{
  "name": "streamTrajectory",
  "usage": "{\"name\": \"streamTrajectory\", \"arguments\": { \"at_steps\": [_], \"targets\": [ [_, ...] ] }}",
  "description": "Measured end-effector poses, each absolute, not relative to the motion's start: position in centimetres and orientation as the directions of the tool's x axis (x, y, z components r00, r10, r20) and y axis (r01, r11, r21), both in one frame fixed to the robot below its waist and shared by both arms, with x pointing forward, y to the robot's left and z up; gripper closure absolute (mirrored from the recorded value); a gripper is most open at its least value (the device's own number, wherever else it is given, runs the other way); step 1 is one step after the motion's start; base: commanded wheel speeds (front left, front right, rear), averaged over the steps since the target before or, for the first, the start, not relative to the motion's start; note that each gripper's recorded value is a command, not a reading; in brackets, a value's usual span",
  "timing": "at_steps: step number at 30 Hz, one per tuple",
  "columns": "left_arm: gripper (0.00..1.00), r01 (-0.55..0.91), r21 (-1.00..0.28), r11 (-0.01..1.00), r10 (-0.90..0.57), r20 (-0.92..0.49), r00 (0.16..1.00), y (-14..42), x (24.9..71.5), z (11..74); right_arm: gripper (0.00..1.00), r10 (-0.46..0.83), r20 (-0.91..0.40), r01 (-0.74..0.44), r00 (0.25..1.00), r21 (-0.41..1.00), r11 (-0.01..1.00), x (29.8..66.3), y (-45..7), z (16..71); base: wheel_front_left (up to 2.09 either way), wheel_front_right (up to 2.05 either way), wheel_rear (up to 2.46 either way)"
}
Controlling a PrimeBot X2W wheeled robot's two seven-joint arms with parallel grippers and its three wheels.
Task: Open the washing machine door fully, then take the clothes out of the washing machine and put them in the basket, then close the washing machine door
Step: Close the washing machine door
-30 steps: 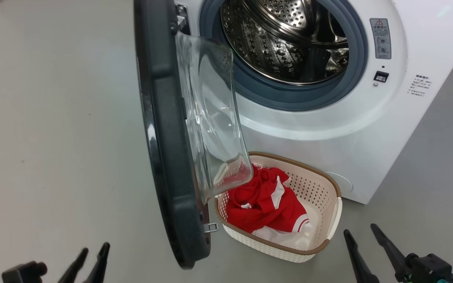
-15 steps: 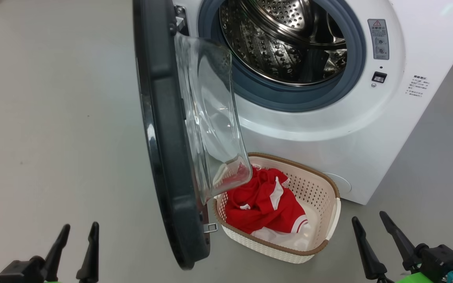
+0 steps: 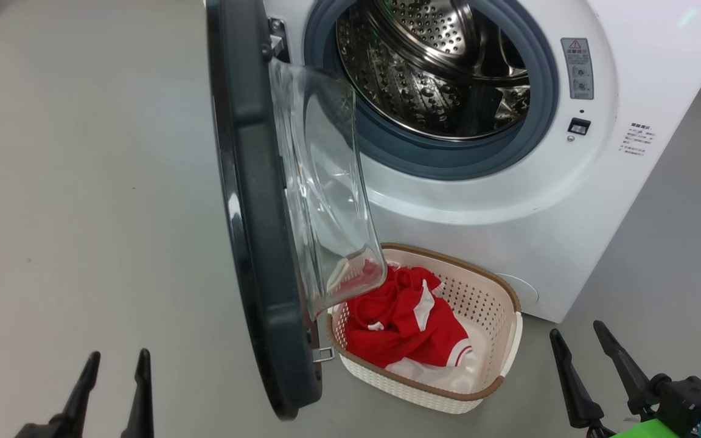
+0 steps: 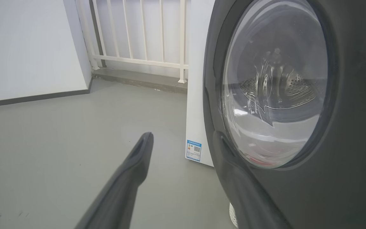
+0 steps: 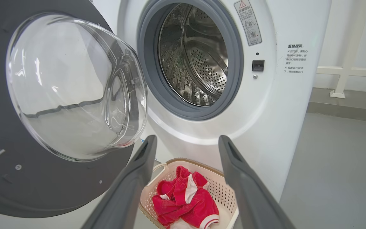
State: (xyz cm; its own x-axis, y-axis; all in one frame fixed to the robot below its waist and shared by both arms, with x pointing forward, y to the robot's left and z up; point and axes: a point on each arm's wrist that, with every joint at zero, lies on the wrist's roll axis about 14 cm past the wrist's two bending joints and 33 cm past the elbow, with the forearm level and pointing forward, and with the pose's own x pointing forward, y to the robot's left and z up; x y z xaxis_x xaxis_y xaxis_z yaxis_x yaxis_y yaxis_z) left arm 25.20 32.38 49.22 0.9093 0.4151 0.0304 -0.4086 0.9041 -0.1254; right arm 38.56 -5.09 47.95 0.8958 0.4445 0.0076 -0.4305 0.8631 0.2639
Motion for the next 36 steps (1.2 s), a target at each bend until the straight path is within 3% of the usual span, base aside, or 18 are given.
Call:
{"name": "streamTrajectory", "arguments": {
  "at_steps": [15, 17, 18, 25, 36],
  "targets": [
    [0.0, -0.402, -0.145, 0.904, 0.41, 0.026, 0.912, 31.8, 25.0, 48.9, 0.0, 0.437, 0.003, -0.422, 0.9, 0.267, 0.867, 38.1, -5.3, 47.9, 0.0, 0.0, 0.0],
    [0.79, -0.396, -0.173, 0.902, 0.407, 0.035, 0.913, 31.7, 25.2, 49.2, 0.0, 0.437, 0.002, -0.421, 0.9, 0.267, 0.867, 38.1, -5.3, 47.8, 0.0, 0.0, 0.0],
    [1.0, -0.389, -0.194, 0.901, 0.403, 0.041, 0.914, 31.5, 25.3, 49.3, 0.0, 0.437, 0.001, -0.421, 0.9, 0.268, 0.867, 38.1, -5.3, 47.8, 0.0, 0.0, 0.0],
    [1.0, -0.289, -0.289, 0.913, 0.336, 0.13, 0.933, 30.6, 26.8, 52.3, 0.0, 0.43, -0.005, -0.412, 0.903, 0.277, 0.868, 38.1, -5.4, 47.5, 0.0, 0.0, 0.0],
    [1.0, -0.067, -0.262, 0.963, 0.127, 0.217, 0.968, 26.4, 30.4, 55.7, 0.0, 0.388, -0.024, -0.364, 0.921, 0.295, 0.883, 38.0, -6.7, 46.8, 0.0, 0.0, 0.0]
  ]
}}
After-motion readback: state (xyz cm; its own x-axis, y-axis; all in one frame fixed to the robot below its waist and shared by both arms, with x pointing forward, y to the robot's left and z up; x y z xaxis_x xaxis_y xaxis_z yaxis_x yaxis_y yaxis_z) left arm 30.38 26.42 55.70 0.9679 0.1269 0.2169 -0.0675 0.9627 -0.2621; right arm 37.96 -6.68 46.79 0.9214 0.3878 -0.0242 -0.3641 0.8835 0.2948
